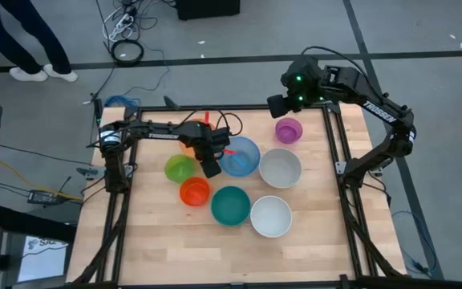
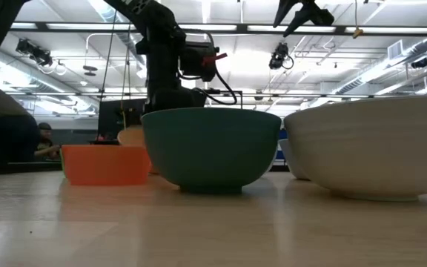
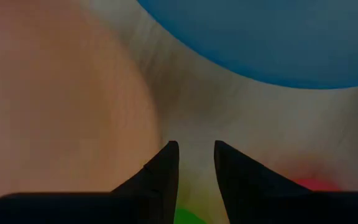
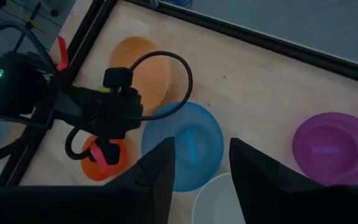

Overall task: Nest bowls inside each other
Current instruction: Stack the light orange bowl on top of the blue bowl

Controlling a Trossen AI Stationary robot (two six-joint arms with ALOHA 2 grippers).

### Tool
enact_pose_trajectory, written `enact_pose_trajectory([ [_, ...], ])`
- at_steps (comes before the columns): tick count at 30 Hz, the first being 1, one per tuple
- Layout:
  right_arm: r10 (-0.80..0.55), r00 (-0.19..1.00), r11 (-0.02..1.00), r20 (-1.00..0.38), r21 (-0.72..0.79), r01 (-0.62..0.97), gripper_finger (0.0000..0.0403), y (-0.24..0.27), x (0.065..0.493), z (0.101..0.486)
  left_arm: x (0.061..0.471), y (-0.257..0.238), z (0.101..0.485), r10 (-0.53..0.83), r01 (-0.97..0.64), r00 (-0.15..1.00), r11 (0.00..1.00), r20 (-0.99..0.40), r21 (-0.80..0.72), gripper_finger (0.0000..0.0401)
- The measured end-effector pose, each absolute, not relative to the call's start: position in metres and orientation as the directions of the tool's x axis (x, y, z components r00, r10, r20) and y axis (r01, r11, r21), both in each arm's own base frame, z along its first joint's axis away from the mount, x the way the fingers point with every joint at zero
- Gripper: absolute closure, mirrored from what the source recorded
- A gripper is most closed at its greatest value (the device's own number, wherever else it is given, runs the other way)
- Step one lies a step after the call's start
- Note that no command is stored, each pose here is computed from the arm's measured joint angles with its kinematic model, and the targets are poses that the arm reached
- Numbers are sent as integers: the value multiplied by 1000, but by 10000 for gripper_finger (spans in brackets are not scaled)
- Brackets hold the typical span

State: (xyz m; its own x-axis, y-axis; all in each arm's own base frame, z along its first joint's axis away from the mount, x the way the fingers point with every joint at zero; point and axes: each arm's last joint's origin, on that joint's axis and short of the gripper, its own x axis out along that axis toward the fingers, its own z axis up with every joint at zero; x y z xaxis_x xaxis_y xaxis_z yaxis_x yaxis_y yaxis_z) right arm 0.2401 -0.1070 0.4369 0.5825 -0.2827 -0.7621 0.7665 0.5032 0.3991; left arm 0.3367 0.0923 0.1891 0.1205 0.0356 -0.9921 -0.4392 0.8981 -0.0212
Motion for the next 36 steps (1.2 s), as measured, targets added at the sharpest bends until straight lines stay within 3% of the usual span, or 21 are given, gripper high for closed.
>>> enact_pose_trajectory([
  [5, -283, 582, 503, -762, 399, 767, 261, -107, 240, 437, 342, 95, 200, 76, -426, 136, 905, -988, 11, 291],
  [16, -283, 582, 504, -762, 399, 766, 261, -107, 240, 437, 347, 102, 258, 336, -348, 66, 890, -940, 294, 290],
  [19, -284, 585, 504, -760, 400, 765, 261, -107, 240, 437, 348, 110, 262, 312, -341, 67, 900, -948, 272, 284],
  [28, -270, 593, 488, -759, 423, 763, 261, -107, 241, 437, 343, 135, 223, 180, -381, -141, 898, -974, 221, 219],
  [36, -262, 597, 461, -759, 445, 768, 261, -107, 241, 437, 349, 139, 214, 213, -385, -137, 888, -967, 250, 181],
])
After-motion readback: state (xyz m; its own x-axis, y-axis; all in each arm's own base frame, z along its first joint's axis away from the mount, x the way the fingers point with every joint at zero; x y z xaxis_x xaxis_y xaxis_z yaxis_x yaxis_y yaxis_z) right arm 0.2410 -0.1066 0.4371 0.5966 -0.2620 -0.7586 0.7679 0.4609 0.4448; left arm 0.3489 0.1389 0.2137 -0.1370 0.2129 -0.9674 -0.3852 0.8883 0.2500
